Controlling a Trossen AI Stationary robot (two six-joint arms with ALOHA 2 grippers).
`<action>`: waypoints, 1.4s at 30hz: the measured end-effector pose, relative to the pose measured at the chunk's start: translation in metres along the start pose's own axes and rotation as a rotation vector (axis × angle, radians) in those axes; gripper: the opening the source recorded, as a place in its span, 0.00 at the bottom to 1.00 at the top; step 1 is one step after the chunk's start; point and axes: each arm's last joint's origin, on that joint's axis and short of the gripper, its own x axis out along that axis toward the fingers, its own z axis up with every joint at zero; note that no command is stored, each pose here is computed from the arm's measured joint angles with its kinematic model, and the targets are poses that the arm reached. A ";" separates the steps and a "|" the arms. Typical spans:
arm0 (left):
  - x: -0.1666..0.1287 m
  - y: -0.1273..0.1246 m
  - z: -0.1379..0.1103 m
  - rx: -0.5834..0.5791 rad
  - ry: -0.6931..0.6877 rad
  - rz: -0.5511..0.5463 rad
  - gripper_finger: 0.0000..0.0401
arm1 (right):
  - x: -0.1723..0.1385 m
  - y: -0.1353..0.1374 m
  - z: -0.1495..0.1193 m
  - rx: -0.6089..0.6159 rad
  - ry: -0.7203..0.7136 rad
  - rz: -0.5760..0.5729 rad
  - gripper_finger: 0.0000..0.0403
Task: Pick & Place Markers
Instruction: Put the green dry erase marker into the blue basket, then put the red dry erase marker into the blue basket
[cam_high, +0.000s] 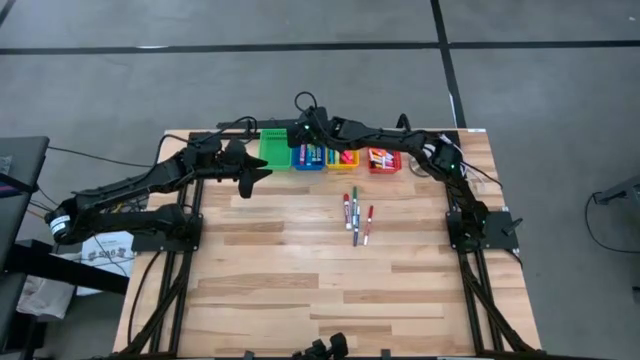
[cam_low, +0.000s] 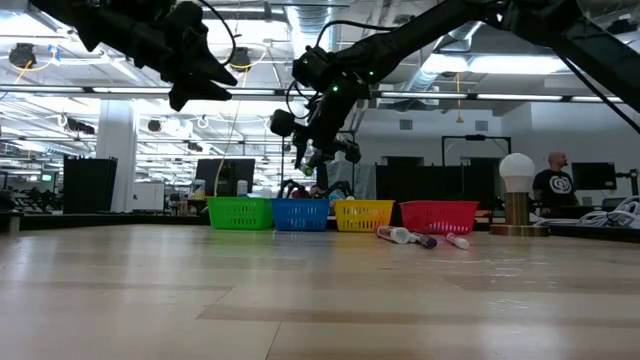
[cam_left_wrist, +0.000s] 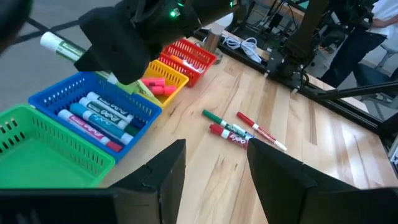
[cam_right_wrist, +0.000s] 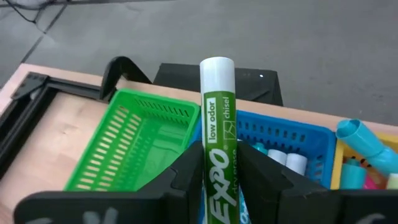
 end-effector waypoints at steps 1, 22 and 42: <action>0.000 0.000 0.000 0.000 0.000 0.000 0.43 | 0.000 0.000 0.000 -0.002 0.005 -0.004 0.23; 0.000 0.000 0.000 0.002 0.000 -0.001 0.43 | -0.012 0.003 -0.003 -0.038 0.091 0.035 0.43; 0.000 0.000 0.000 0.031 0.000 -0.003 0.43 | -0.098 0.017 -0.059 -0.459 0.471 -0.153 0.39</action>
